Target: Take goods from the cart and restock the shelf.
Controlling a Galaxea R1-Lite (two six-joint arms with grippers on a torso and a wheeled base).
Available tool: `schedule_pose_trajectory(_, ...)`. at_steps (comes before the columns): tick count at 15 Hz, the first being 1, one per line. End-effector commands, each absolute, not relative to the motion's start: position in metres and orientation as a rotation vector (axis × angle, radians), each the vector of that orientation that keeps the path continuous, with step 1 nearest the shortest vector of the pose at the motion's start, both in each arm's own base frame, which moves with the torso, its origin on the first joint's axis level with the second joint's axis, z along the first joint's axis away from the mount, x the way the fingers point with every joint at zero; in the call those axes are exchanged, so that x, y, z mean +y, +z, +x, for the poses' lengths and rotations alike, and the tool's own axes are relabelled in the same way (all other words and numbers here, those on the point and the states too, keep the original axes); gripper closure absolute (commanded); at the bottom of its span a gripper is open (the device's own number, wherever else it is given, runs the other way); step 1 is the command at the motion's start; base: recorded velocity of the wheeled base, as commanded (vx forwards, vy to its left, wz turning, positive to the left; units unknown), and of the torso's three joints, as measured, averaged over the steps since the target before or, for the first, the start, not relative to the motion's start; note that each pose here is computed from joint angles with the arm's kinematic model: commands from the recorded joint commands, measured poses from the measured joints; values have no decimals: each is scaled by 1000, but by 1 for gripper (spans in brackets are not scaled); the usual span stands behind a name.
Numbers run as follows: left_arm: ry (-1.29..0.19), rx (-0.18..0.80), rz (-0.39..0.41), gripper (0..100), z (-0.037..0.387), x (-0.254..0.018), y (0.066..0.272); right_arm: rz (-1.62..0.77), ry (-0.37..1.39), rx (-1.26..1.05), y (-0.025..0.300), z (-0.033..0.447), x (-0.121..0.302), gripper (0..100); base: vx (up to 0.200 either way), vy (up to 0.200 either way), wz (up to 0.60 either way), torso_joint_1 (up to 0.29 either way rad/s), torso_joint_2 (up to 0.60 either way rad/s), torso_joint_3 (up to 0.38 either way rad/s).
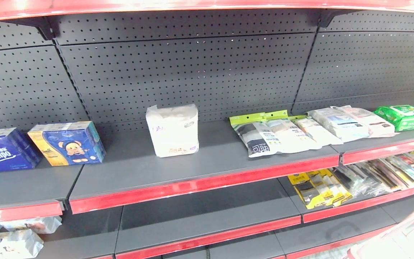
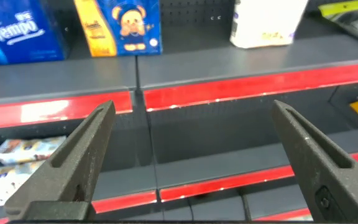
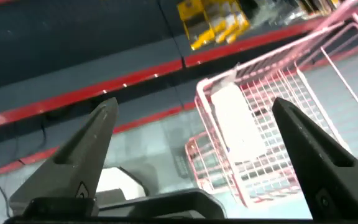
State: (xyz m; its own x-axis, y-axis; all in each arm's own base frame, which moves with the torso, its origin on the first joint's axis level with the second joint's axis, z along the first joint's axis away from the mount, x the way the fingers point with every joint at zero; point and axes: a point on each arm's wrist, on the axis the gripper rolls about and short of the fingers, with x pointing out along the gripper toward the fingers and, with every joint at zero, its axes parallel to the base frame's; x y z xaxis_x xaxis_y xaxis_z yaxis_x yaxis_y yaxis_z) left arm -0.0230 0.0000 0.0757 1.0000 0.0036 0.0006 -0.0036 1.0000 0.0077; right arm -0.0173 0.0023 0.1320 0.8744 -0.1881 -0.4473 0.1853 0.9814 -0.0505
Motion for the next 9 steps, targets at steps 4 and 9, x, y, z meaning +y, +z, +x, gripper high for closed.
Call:
schedule_pose_trajectory(4, 5, 0, 8, 0, -23, 0, 76, -28, -304, 707, 129, 1, -4, 0, 150, 0, 0, -1, 2, 1)
schedule_pose_trajectory(9, 6, 0, 3, 0, -23, 0, 76, -13, -425, 980, 125, 36, -15, 0, 0, 0, 0, 0, 0, 0)
